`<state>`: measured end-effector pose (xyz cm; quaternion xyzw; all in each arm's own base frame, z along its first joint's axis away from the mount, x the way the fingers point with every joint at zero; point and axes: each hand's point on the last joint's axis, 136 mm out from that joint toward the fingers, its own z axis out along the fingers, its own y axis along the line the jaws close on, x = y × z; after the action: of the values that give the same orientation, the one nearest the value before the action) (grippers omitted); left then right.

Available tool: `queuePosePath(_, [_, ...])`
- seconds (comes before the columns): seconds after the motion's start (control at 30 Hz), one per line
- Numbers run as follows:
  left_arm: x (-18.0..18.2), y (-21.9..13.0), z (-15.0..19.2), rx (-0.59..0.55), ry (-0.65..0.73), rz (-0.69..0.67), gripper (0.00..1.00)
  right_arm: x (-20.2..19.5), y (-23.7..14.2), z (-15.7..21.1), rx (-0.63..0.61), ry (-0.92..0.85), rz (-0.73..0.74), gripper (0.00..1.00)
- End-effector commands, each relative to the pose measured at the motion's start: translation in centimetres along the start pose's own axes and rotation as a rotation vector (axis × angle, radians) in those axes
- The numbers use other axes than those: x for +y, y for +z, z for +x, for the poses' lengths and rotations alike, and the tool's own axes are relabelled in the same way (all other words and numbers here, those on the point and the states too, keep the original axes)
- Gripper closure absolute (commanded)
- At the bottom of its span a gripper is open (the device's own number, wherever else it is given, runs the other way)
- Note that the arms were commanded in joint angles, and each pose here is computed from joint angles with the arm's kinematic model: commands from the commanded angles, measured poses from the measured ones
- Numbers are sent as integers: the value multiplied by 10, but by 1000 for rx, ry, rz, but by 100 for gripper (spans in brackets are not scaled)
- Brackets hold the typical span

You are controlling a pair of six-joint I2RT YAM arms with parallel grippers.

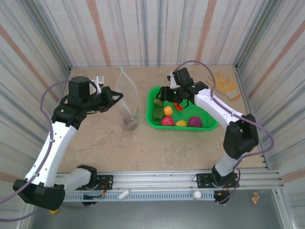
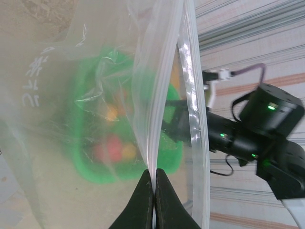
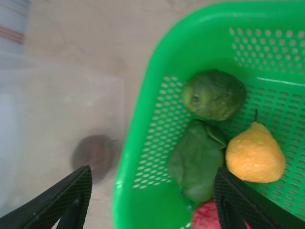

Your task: Place the food in the zip-top bag and seal the zipper

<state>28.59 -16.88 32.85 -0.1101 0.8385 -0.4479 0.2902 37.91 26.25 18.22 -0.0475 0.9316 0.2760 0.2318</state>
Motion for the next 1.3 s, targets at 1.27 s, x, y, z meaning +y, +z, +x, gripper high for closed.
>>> queuePosePath(1.27, [-17,-4,6,59,101,95,100,-61,61,-35,33,7,96,40])
